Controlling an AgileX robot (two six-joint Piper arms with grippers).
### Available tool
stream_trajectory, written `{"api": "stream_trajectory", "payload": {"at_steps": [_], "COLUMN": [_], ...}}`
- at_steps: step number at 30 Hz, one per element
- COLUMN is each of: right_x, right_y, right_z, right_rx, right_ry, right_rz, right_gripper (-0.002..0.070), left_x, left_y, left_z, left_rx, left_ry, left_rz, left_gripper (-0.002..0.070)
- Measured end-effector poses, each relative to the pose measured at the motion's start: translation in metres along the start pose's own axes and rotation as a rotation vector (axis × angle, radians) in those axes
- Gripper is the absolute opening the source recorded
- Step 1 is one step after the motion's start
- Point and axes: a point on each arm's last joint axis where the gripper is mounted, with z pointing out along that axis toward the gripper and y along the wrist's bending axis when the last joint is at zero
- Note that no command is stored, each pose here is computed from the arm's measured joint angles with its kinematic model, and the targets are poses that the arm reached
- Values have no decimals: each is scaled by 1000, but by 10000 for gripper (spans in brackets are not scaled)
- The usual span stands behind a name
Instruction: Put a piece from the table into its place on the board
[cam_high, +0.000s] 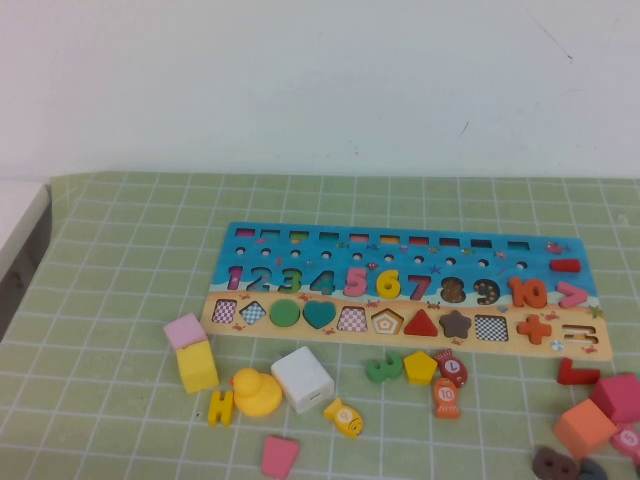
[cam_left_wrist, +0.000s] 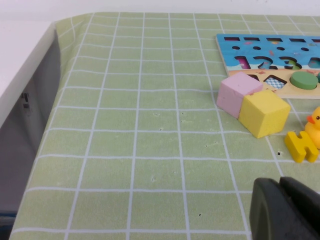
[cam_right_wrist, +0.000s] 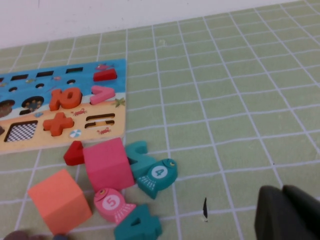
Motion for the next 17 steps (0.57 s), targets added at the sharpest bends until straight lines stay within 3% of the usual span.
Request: {"api": "stream_trajectory", "payload": {"at_steps": [17], "right_x": [0], "right_y": [0], "right_z": [0], "right_rx": [-8], "right_ry": [3], "right_rz": [-3], "right_gripper": [-3], "left_x": [0], "left_y": [0], "left_z": [0], "left_rx": [0], "left_ry": [0], "left_rz": [-1], "left_gripper": [-2]}}
